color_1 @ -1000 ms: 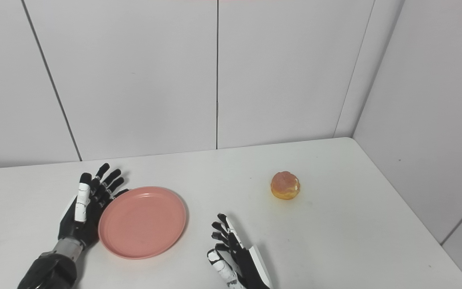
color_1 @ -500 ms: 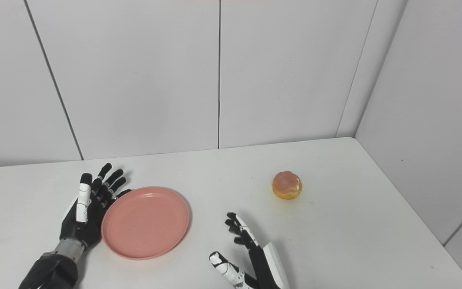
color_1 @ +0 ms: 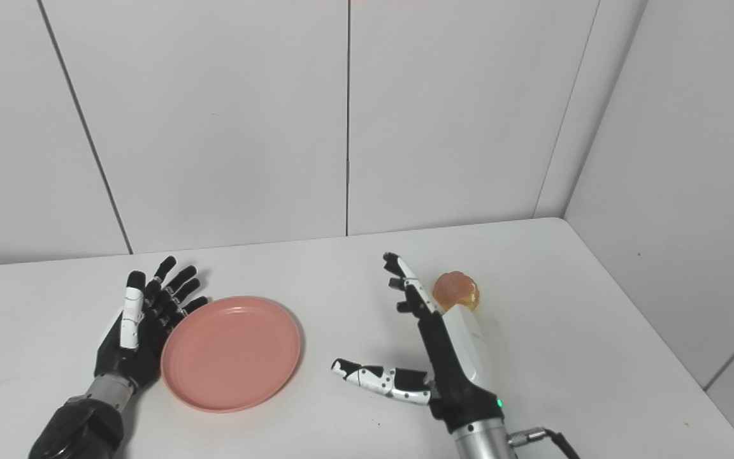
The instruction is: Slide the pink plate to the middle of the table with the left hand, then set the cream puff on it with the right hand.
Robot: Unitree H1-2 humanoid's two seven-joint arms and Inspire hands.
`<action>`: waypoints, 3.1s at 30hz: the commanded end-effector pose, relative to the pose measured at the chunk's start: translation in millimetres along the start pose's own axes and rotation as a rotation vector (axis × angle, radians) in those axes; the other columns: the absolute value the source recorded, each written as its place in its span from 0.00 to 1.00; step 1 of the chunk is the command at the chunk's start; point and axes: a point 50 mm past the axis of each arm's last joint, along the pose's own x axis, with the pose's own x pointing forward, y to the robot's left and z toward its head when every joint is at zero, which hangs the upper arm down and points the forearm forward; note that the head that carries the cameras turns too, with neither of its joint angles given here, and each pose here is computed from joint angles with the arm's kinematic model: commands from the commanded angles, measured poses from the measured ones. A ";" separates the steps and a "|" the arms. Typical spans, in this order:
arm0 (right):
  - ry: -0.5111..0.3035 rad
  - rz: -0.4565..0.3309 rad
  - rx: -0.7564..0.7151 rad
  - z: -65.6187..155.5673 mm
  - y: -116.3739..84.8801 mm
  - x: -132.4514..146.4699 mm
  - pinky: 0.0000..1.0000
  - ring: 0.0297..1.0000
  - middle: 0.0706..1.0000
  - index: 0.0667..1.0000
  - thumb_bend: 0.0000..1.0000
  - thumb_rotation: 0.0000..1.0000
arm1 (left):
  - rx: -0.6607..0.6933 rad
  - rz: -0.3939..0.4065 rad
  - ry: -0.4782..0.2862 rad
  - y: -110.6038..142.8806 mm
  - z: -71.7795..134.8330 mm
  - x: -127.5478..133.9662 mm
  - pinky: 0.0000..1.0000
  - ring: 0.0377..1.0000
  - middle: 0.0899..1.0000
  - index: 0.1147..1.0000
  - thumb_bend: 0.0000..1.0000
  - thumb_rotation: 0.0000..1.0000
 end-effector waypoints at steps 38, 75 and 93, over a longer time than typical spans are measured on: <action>0.229 0.291 -0.726 -67.9 -103.4 138.9 0.84 0.87 0.86 0.79 1.00 0.40 | -0.014 0.009 0.035 -6.3 -12.9 -3.5 0.83 0.92 0.89 0.96 0.98 0.87; 0.334 0.386 -0.709 -122.7 -79.4 146.5 0.68 0.87 0.90 0.84 1.00 0.23 | -0.028 0.002 0.039 -8.0 -22.9 -9.4 0.83 0.92 0.89 0.98 0.95 0.88; 0.356 0.395 -0.724 -140.2 -73.3 159.8 0.63 0.82 0.87 0.81 1.00 0.20 | -0.013 -0.011 0.062 -9.5 -24.2 -13.7 0.84 0.92 0.90 0.99 0.98 0.89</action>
